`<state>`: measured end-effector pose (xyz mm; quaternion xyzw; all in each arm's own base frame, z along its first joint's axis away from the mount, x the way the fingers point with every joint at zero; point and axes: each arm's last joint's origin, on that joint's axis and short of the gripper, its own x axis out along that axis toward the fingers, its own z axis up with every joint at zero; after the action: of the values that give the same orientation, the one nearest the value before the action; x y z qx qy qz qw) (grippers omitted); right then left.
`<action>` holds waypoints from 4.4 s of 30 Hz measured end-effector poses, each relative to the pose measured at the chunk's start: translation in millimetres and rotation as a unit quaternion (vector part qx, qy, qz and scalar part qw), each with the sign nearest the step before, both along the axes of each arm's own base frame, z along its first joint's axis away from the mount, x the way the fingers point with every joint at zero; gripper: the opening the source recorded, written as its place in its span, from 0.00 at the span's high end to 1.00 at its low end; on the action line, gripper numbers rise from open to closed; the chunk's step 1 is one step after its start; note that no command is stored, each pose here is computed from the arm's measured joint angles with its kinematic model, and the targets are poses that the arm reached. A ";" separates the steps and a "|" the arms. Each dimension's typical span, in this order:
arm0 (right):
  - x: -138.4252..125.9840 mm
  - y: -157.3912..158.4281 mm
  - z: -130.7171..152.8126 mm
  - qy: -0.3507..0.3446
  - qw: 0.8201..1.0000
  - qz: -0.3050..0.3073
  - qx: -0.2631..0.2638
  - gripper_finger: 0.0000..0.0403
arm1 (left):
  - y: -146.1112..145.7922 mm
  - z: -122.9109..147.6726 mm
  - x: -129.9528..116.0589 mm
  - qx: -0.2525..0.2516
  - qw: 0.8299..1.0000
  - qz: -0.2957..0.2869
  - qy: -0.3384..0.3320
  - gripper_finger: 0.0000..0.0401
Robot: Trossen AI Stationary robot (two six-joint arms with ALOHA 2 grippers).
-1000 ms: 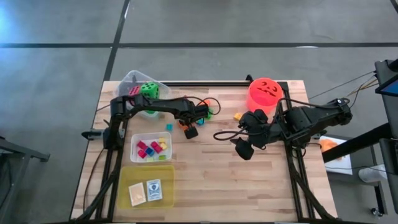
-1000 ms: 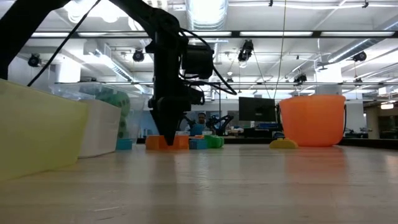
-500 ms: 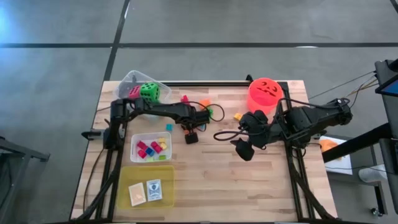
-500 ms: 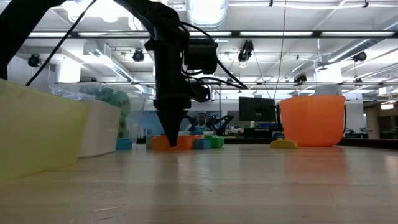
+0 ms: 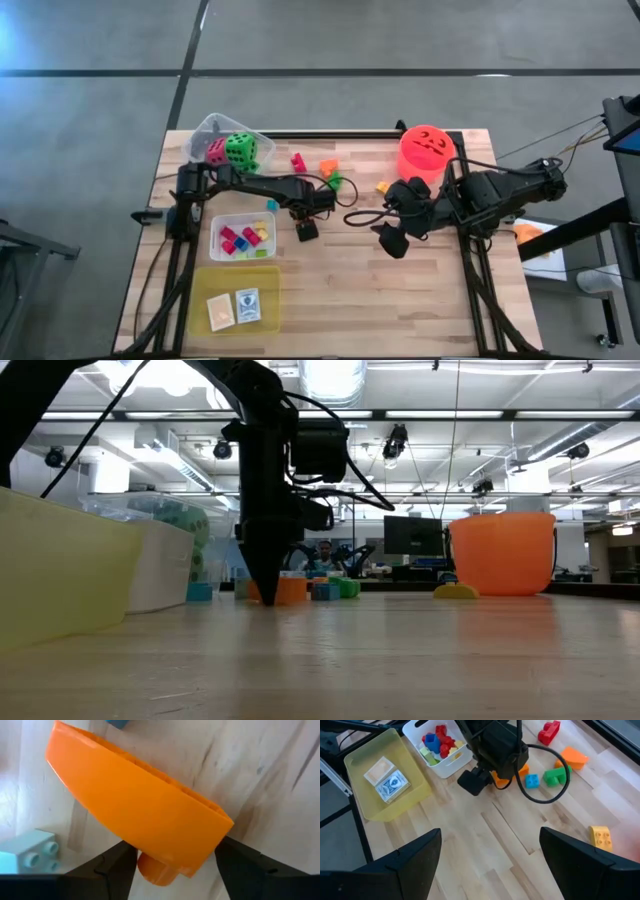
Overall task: Pick & Place Toys
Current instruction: Put the orange game piece into the white bin
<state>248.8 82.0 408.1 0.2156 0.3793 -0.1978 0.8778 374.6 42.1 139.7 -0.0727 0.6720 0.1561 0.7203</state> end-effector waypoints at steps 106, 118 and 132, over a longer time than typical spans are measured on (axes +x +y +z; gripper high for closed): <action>-0.1 0.6 0.0 0.012 0.998 0.048 -0.026 0.18 | -91.6 62.5 -137.1 -0.110 0.990 -0.002 0.085 0.76; -0.3 0.6 0.1 0.012 0.998 0.048 -0.025 0.18 | -90.8 52.4 -137.7 -0.101 0.992 -0.036 0.072 0.76; -0.4 0.6 0.0 0.013 0.998 0.050 -0.025 0.18 | -92.2 60.6 -130.0 -0.103 0.993 -0.037 0.046 0.54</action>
<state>248.4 82.6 408.1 0.1720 0.3962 -0.1660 0.8865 244.6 -50.1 200.3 -0.1145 0.7190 0.0628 0.6826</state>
